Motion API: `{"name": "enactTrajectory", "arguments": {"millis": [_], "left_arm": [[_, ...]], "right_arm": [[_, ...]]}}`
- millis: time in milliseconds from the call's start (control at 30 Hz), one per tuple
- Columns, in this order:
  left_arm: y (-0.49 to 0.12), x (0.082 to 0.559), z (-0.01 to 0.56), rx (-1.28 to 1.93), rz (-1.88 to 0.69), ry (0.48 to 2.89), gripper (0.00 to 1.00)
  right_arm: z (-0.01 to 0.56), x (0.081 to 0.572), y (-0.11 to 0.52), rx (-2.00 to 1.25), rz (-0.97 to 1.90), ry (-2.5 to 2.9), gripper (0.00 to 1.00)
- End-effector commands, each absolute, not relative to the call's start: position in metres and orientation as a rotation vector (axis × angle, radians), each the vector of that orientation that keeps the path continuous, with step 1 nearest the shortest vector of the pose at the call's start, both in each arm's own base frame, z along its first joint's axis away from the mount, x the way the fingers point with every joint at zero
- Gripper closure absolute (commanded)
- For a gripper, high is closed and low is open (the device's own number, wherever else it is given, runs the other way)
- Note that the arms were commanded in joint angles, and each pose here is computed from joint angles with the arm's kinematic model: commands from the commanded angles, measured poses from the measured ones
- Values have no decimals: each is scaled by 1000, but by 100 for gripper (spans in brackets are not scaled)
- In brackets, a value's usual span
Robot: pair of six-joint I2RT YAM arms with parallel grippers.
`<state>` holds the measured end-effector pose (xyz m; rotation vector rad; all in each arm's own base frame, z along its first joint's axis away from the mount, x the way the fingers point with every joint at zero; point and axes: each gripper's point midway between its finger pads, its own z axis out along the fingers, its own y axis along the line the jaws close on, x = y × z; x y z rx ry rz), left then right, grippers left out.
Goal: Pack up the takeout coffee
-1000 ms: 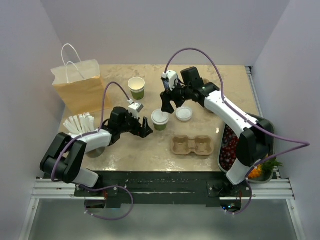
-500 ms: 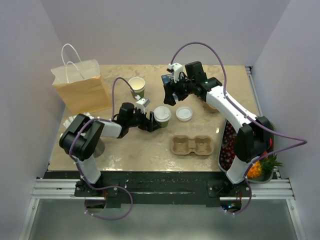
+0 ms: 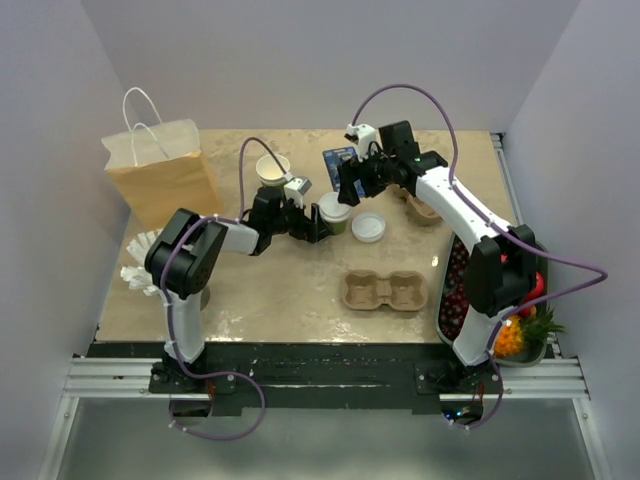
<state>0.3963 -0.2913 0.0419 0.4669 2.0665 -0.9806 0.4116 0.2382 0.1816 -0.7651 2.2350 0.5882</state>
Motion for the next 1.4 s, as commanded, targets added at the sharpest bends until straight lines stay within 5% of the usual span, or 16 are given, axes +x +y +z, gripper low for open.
{"name": "enactTrajectory", "arguments": {"millis": [0, 167, 333, 533, 800, 1200, 1367], "left_arm": [[-295, 411, 62, 537, -929, 1977, 11], [-265, 371, 73, 632, -851, 2067, 7], [-232, 307, 88, 1100, -771, 2015, 5], [-130, 234, 65, 1563, -609, 2247, 6], [-13, 202, 49, 1750, -261, 2538, 17], [76, 184, 36, 1778, 368, 2751, 20], [85, 193, 38, 1732, 420, 2725, 20]], "right_arm": [[209, 430, 239, -747, 569, 2158, 12], [224, 434, 236, -733, 563, 2126, 12], [234, 431, 234, -741, 557, 2102, 11], [248, 427, 231, -729, 549, 2056, 10], [253, 416, 234, -728, 595, 2031, 10], [246, 397, 235, -697, 675, 2045, 10], [243, 394, 236, -690, 689, 2051, 10]]}}
